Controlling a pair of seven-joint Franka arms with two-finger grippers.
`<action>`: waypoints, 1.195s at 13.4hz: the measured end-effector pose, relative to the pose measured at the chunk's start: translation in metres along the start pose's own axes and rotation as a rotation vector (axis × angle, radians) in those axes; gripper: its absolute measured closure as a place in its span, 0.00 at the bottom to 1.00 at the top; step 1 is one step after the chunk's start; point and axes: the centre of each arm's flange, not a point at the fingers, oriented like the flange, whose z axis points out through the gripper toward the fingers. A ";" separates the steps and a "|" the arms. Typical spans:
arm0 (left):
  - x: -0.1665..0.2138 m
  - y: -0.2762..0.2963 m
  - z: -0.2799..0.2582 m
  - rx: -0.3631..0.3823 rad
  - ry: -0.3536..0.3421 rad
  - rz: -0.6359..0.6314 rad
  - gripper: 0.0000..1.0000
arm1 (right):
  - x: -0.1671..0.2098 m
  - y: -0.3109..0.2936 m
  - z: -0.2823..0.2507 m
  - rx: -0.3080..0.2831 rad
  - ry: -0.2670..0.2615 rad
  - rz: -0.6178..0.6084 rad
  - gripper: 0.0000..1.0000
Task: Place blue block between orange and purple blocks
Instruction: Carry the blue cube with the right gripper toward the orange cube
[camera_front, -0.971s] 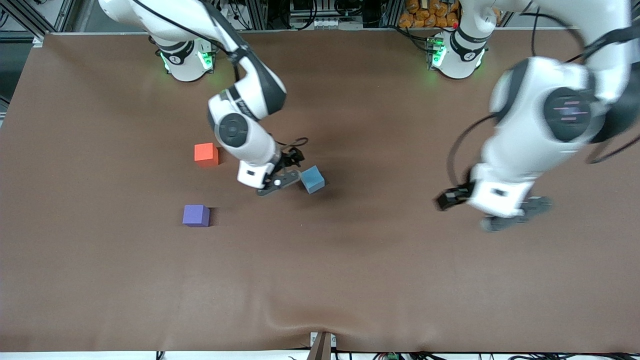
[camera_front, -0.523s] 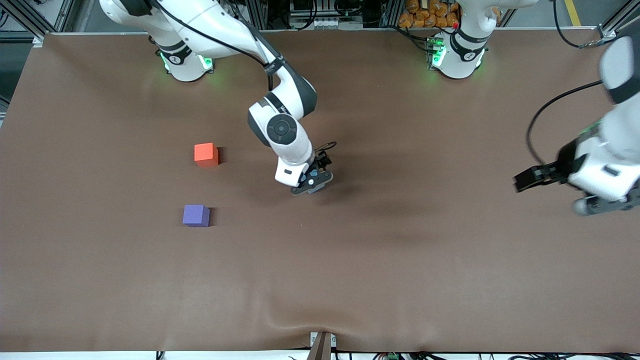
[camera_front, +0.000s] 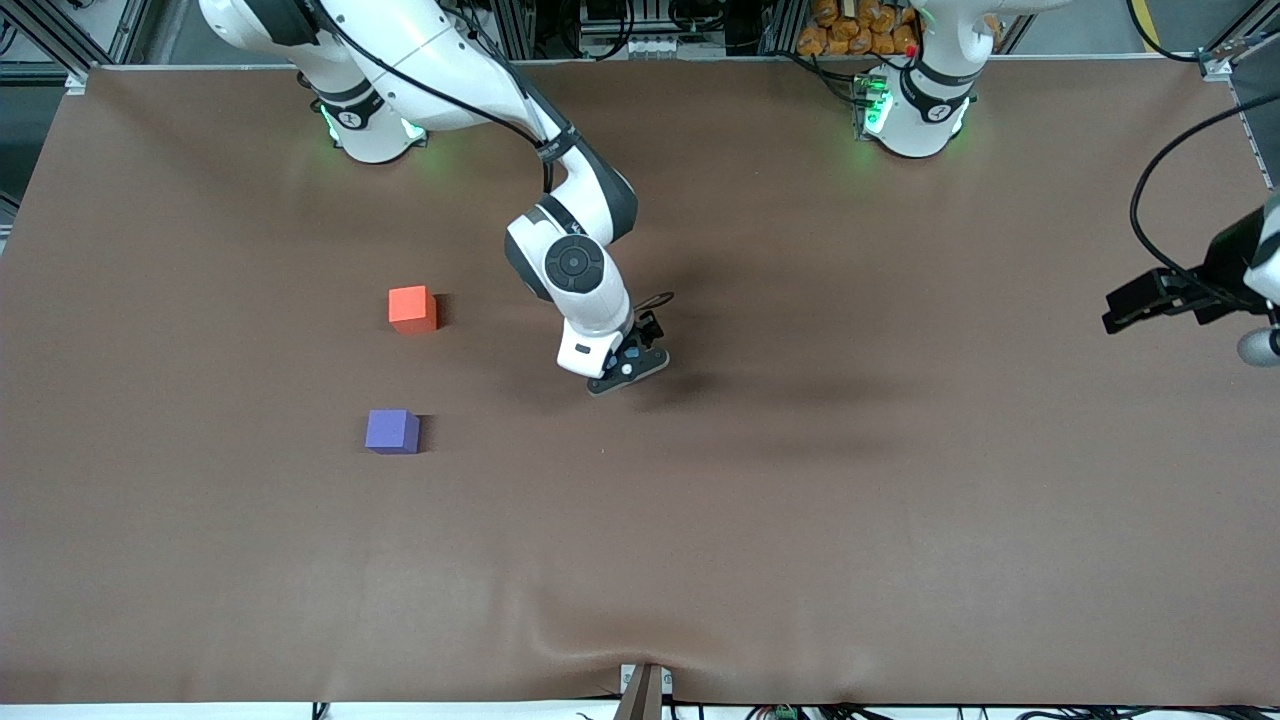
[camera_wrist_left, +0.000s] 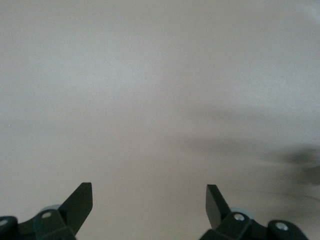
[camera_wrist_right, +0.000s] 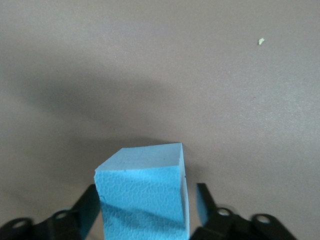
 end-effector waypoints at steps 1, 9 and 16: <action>-0.008 0.001 0.001 0.000 0.007 0.004 0.00 | 0.000 0.000 0.000 0.000 0.001 0.011 0.31; -0.031 0.014 -0.006 0.004 -0.010 0.039 0.00 | 0.023 0.144 -0.133 -0.001 0.065 0.368 0.48; -0.032 0.018 -0.007 -0.003 -0.006 0.046 0.00 | -0.077 0.283 -0.158 -0.031 -0.049 0.587 0.48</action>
